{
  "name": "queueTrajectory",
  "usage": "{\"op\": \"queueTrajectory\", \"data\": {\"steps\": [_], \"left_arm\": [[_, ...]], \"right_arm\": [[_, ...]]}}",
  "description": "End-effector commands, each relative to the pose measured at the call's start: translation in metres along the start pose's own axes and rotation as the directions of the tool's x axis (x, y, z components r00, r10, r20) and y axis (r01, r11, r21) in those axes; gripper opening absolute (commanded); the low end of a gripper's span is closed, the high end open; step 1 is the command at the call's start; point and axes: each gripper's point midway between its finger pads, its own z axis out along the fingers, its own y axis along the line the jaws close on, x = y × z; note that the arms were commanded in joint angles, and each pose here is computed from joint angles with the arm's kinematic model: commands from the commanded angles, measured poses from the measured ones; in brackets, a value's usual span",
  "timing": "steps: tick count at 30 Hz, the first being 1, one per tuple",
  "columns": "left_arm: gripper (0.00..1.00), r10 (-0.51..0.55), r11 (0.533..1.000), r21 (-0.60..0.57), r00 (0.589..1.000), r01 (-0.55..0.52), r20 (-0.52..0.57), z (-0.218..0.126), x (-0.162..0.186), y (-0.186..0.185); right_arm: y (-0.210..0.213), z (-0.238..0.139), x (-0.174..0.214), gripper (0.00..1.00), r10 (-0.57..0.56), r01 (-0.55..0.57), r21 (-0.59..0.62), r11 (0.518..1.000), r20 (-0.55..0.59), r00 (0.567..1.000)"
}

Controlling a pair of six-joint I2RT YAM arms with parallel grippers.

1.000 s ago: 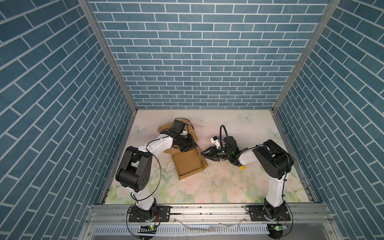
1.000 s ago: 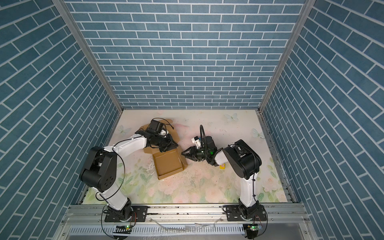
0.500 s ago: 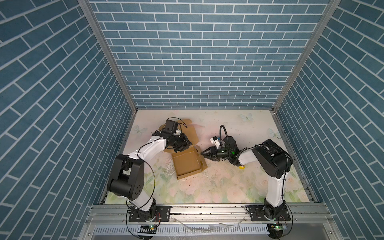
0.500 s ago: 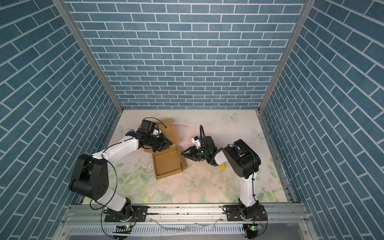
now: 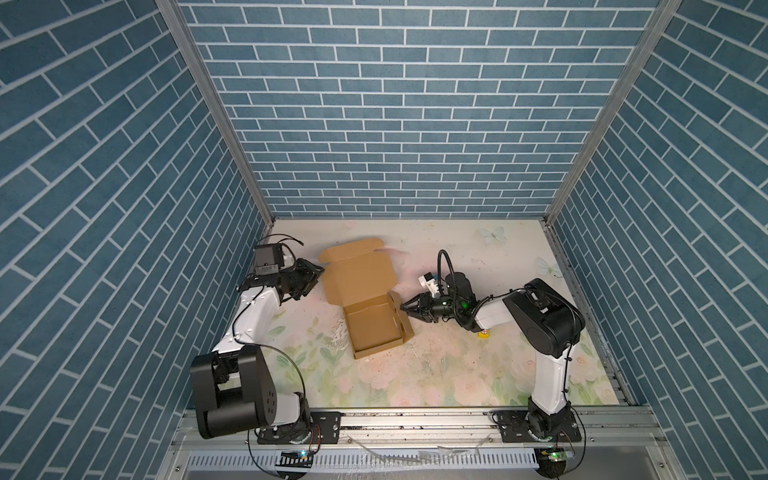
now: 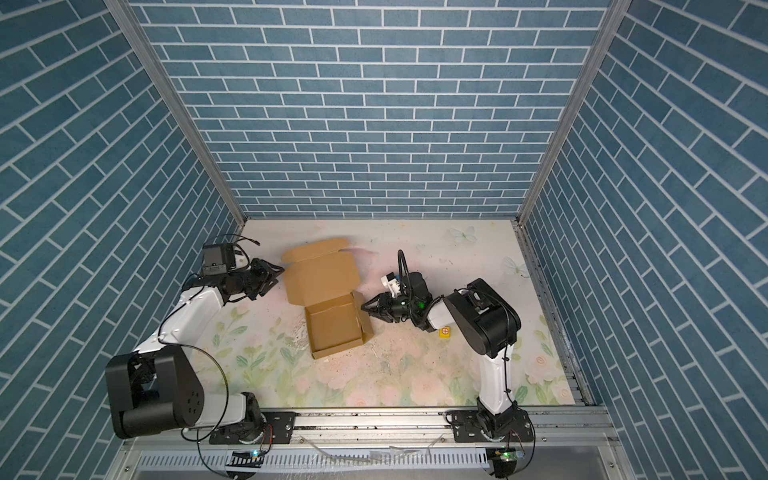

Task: Fold the paper box

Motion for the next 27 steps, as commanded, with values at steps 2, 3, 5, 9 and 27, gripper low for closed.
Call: {"op": "queueTrajectory", "data": {"steps": [2,3,5,9,27], "left_arm": [[0.57,0.107,0.991,0.083,0.993,-0.110,0.044,0.007,-0.006,0.001],[0.58,0.145,0.983,0.106,0.988,-0.151,0.058,0.011,-0.008,-0.001],[0.58,0.179,0.974,0.126,0.980,-0.189,0.086,0.017,-0.011,0.001],[0.61,0.258,0.951,0.142,0.958,-0.274,0.123,0.033,-0.017,0.003],[0.40,0.366,0.910,0.196,0.930,-0.367,0.042,0.057,0.017,-0.023]], "right_arm": [[0.004,0.003,0.000,0.42,-0.005,0.005,-0.005,1.000,-0.017,1.000],[0.004,0.003,0.000,0.42,-0.006,0.006,-0.004,1.000,-0.018,1.000],[0.003,0.003,0.000,0.42,-0.005,0.005,-0.001,1.000,-0.020,1.000],[0.002,0.004,0.000,0.42,-0.001,0.001,0.004,1.000,-0.021,1.000],[0.006,0.006,-0.006,0.41,-0.006,0.006,0.010,1.000,-0.010,1.000]]}}
